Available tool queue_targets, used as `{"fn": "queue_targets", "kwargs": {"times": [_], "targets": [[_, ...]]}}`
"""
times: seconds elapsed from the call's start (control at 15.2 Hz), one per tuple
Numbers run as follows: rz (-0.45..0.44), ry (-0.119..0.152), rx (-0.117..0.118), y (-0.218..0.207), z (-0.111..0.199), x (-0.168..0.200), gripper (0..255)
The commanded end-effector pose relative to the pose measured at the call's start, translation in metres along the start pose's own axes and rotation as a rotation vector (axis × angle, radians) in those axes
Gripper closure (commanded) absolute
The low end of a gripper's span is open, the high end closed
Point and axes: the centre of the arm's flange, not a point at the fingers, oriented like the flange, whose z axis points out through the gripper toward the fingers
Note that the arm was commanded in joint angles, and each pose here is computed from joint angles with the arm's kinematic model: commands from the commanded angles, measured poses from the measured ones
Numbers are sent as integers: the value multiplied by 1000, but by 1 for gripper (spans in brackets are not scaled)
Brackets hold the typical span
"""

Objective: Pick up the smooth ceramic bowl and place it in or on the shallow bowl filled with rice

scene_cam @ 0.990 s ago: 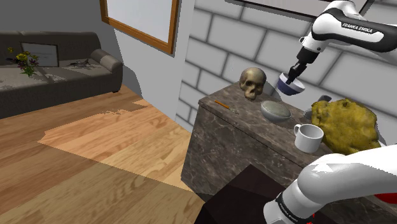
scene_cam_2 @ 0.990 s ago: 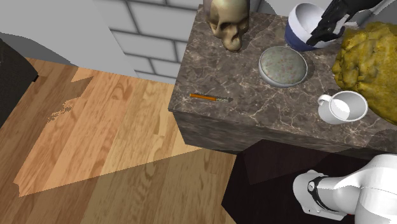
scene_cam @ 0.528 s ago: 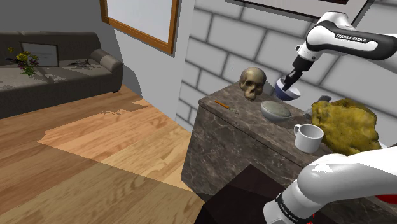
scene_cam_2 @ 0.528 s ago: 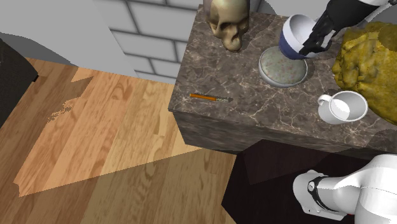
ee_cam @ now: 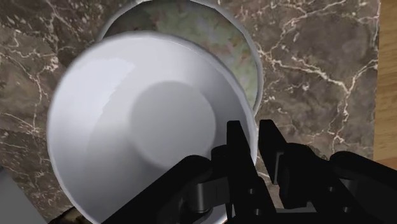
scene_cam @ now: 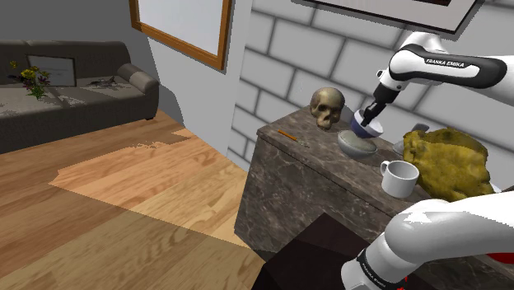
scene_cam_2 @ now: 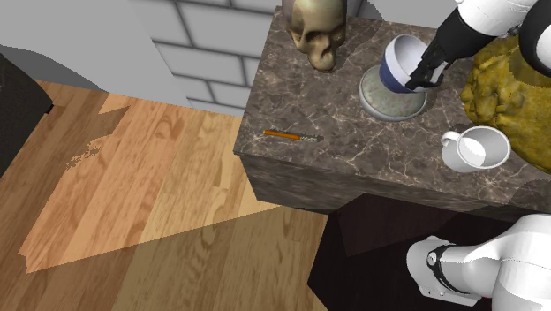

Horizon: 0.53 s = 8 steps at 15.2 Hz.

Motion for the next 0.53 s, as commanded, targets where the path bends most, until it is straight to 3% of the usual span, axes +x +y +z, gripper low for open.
{"fn": "queue_targets", "kwargs": {"times": [0.0,0.46], "targets": [[0,1,0,-2,11,0,255],[0,1,0,-2,16,-1,255]]}}
